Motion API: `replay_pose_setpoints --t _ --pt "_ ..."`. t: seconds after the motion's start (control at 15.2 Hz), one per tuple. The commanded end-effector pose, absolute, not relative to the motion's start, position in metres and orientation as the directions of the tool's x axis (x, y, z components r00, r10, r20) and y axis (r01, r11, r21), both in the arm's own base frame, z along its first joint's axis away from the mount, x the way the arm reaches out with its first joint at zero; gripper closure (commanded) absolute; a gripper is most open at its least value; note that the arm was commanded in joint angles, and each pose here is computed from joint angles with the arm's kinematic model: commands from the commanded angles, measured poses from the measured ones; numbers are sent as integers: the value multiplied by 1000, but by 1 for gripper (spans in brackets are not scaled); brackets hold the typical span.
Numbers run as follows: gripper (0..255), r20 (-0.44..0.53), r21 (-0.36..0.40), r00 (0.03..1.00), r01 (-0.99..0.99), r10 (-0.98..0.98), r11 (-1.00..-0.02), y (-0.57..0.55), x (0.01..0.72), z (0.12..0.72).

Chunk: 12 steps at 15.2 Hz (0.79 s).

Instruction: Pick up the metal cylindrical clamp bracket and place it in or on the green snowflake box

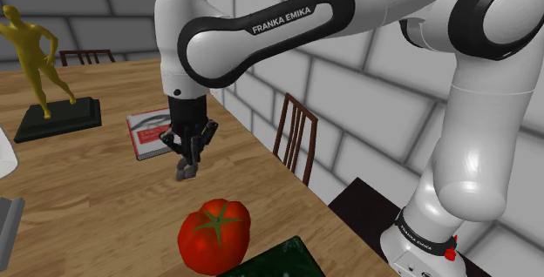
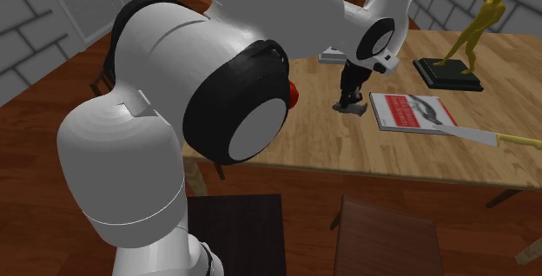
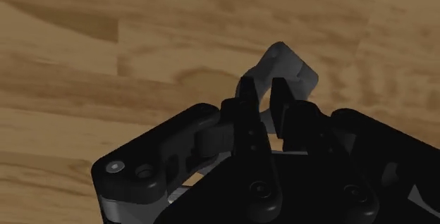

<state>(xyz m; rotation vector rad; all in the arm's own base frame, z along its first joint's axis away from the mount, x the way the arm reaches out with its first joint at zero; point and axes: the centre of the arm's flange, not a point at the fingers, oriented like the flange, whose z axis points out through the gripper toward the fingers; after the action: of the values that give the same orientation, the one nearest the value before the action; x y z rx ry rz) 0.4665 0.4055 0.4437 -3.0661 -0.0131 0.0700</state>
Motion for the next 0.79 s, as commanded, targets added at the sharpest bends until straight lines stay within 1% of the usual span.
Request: replay_pose_setpoints --t 0.0,0.07,0.13,0.2,0.33,0.73 --pt "0 -48 -74 999 8 12 -997 406 466 442" --pt "0 76 -93 954 -284 -291 -954 405 456 443" --pt "0 4 -61 1000 -23 -24 -998 405 461 441" --pt "0 4 -61 1000 -23 -24 -998 405 461 441" --pt "0 -43 -101 992 -122 -118 -987 399 487 454" --pt "0 -43 -101 992 -122 -118 -987 402 486 422"
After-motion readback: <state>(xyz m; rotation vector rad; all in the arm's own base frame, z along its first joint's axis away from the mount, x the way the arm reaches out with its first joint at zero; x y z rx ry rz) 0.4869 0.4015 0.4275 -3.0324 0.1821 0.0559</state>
